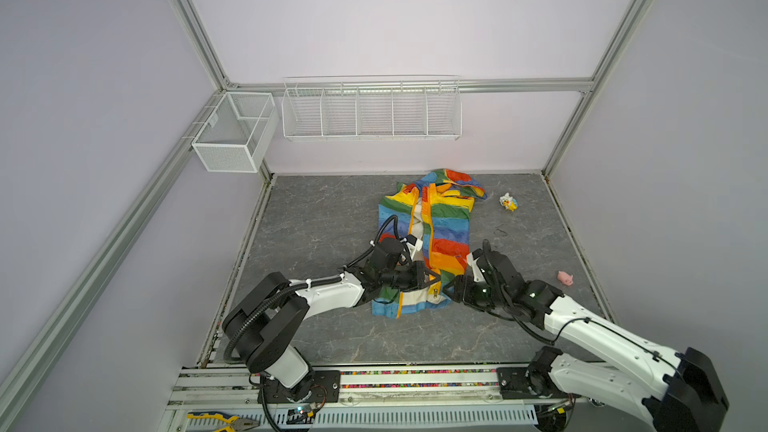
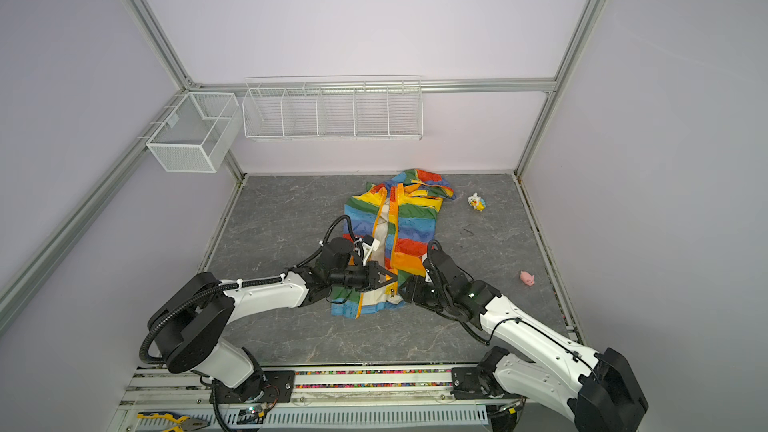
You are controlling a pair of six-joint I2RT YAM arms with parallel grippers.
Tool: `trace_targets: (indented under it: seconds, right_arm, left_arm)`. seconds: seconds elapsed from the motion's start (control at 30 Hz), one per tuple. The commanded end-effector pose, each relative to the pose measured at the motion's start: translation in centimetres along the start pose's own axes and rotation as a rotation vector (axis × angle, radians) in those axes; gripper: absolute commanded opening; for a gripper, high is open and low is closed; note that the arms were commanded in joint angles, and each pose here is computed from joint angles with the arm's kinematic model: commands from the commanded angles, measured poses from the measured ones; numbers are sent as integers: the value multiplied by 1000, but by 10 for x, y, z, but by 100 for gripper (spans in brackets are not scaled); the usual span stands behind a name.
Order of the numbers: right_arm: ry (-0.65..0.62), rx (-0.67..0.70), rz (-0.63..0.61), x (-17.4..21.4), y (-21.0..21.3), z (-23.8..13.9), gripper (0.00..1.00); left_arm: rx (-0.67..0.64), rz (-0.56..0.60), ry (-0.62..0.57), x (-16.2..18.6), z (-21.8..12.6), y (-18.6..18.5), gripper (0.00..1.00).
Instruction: Zip up the jacket
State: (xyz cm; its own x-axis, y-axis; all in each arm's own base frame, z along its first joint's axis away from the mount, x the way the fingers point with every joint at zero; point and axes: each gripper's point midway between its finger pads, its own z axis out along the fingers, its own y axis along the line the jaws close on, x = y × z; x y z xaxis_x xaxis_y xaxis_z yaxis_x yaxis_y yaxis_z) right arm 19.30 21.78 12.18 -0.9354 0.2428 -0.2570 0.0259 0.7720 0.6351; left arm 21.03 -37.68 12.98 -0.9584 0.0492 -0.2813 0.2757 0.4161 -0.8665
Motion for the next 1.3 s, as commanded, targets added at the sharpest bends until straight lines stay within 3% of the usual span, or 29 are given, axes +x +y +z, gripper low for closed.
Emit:
trace_targets:
  seconds: [0.0,0.6,1.27]
  right_arm:
    - [-12,-7,-14,-4,9,-7,66]
    - [43,-22,-2,-3,16,27,68]
    - [57,11,22,6,-2,42,62]
  left_arm:
    - [8,39,-16,-7,-4,-14,0]
    - [20,47,-28,-9,-10,-24,0]
    - [21,56,-44,-13,-16,-31,0]
